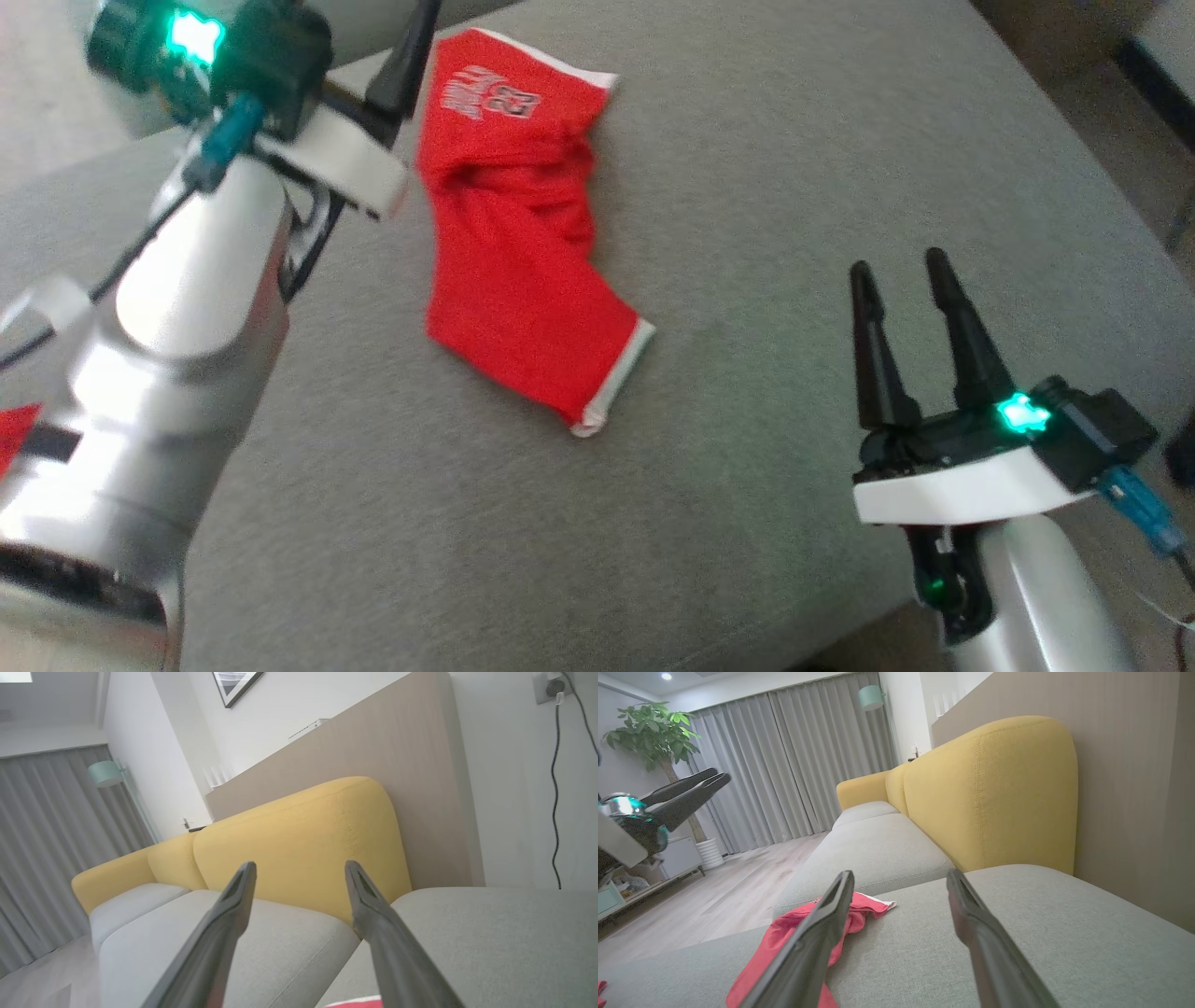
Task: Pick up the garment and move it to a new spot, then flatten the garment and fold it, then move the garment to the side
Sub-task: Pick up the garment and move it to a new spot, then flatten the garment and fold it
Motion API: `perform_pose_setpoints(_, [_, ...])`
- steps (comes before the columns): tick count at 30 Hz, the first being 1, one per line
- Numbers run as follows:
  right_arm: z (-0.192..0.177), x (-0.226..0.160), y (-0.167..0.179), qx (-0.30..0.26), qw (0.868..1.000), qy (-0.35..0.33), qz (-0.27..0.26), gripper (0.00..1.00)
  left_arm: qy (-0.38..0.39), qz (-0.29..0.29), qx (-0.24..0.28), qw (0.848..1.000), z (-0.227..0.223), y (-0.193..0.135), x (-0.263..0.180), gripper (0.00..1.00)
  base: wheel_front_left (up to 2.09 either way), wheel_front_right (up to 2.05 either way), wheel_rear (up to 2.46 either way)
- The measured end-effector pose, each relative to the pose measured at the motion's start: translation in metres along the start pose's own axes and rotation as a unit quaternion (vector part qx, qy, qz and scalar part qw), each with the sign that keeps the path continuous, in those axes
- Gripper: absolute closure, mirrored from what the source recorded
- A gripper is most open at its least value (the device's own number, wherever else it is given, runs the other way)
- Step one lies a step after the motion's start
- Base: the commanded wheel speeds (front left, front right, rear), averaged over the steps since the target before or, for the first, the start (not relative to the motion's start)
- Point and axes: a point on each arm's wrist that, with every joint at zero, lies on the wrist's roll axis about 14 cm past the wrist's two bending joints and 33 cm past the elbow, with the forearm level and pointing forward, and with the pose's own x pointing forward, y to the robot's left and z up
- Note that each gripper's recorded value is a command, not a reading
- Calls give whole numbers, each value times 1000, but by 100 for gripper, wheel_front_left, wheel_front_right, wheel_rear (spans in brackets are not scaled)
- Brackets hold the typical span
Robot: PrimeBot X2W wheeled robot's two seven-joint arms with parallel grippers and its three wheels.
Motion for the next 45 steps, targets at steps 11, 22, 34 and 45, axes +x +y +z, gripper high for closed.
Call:
perform_pose_setpoints(11, [-18,13,36,-4,998,16,61,0,55,153,-28,986,-29,42,-138,0,0,0,0])
perform_pose_setpoints(22, [-29,9,71,-5,993,29,116,0,100,314,-99,939,-43,11,-274,0,0,0,0])
perform_pose_setpoints(34, [-40,9,93,-25,987,43,153,0,92,346,-108,927,-37,4,-296,0,0,0,0])
perform_pose_setpoints(45, [-143,7,135,-120,938,210,247,0,110,370,-119,915,-54,14,-307,0,0,0,0])
